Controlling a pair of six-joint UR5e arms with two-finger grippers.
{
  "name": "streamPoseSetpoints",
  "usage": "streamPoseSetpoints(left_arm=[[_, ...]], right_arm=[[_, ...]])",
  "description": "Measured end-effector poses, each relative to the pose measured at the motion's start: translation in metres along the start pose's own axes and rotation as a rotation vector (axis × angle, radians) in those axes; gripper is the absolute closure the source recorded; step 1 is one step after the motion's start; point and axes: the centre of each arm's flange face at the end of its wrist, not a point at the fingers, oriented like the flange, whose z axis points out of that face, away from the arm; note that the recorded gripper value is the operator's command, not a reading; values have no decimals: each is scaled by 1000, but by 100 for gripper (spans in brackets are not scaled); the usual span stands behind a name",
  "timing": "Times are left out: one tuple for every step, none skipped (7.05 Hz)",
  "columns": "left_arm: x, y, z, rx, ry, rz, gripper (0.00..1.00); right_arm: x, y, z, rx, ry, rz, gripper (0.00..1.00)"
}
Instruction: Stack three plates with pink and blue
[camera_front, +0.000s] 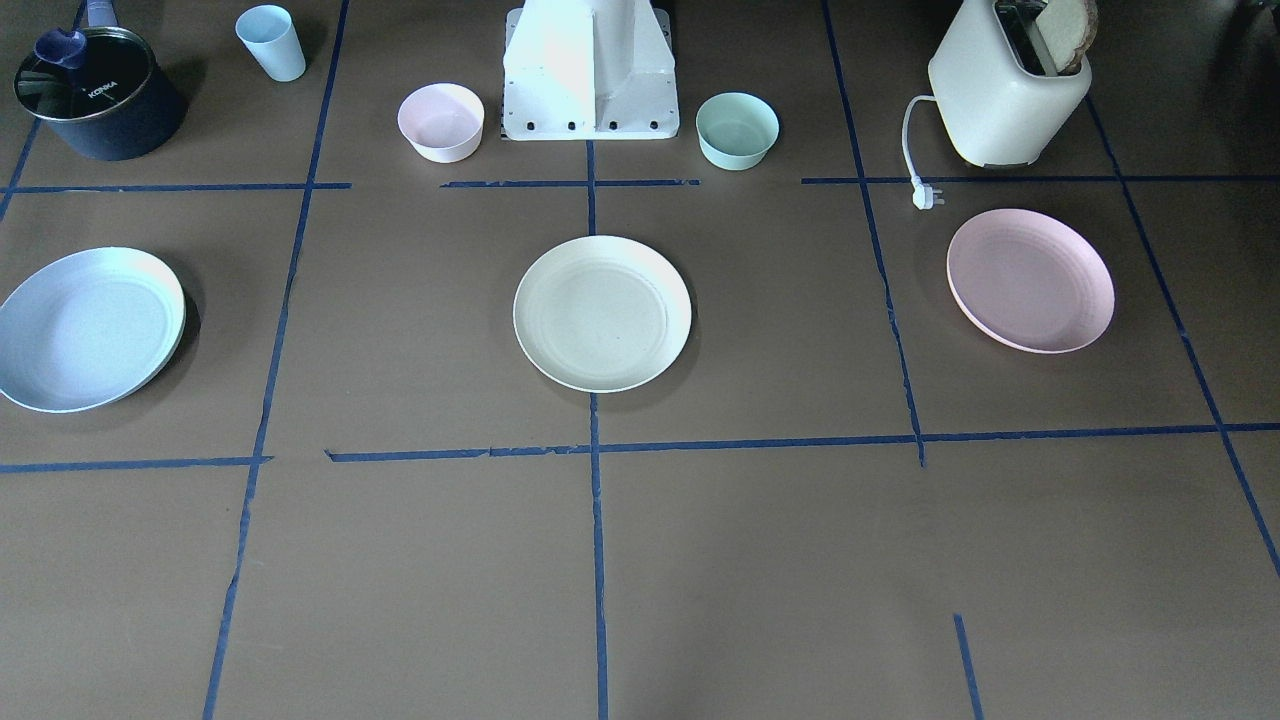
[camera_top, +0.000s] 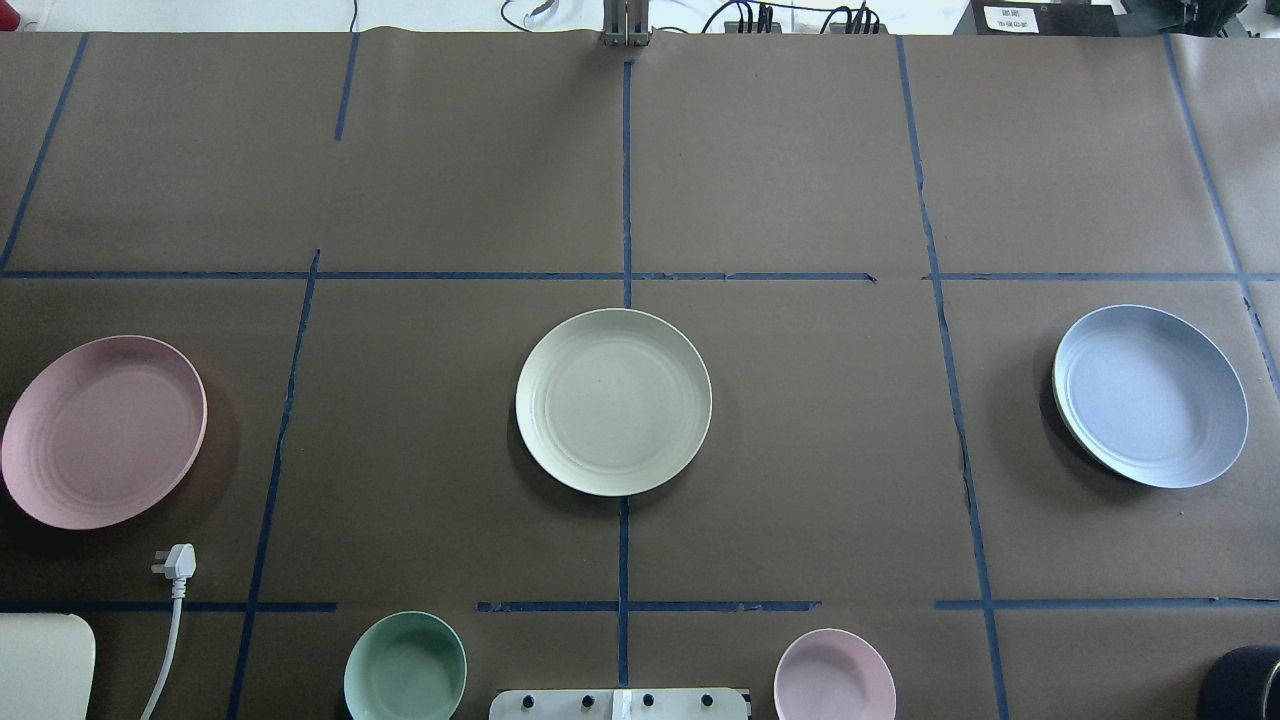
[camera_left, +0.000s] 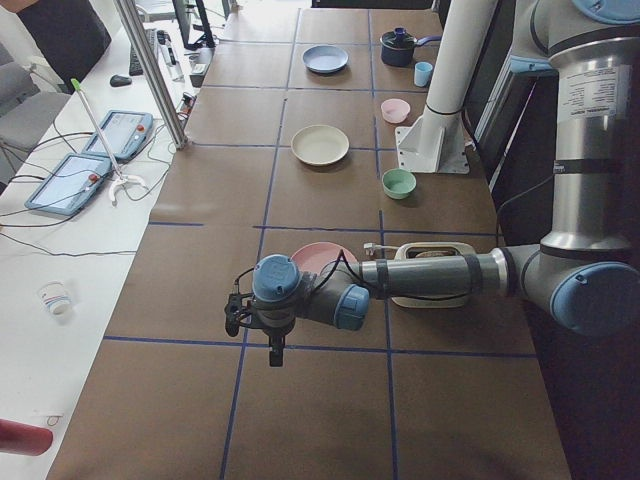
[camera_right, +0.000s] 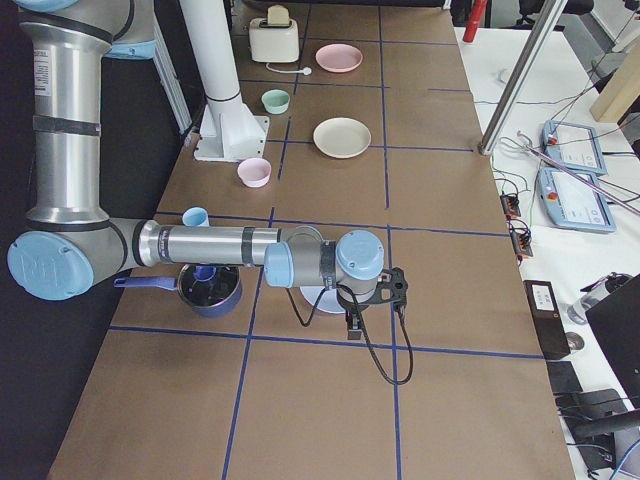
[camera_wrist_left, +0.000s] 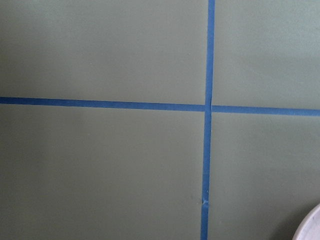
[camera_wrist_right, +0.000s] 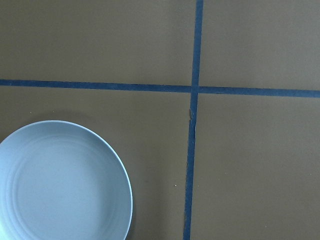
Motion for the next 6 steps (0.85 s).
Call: streamPoseSetpoints(left_arm=[[16, 11, 21, -1, 19, -17, 0], [30, 23, 42, -4, 41, -29, 0], [41, 34, 59, -5, 66, -43, 0], [52, 44, 74, -6, 91, -57, 0], [64, 52, 86, -17, 109, -65, 0], [74, 57, 94, -31, 118, -61, 0]], right_arm=[[-3, -5, -3, 6, -1, -7, 0], [-7, -9, -6, 13, -1, -14, 0], [-8, -13, -7, 16, 0, -18, 0], [-8, -13, -7, 15, 0, -17, 0], [-7, -13, -6, 14, 1, -17, 0], [-6, -11, -6, 12, 2, -15, 0]])
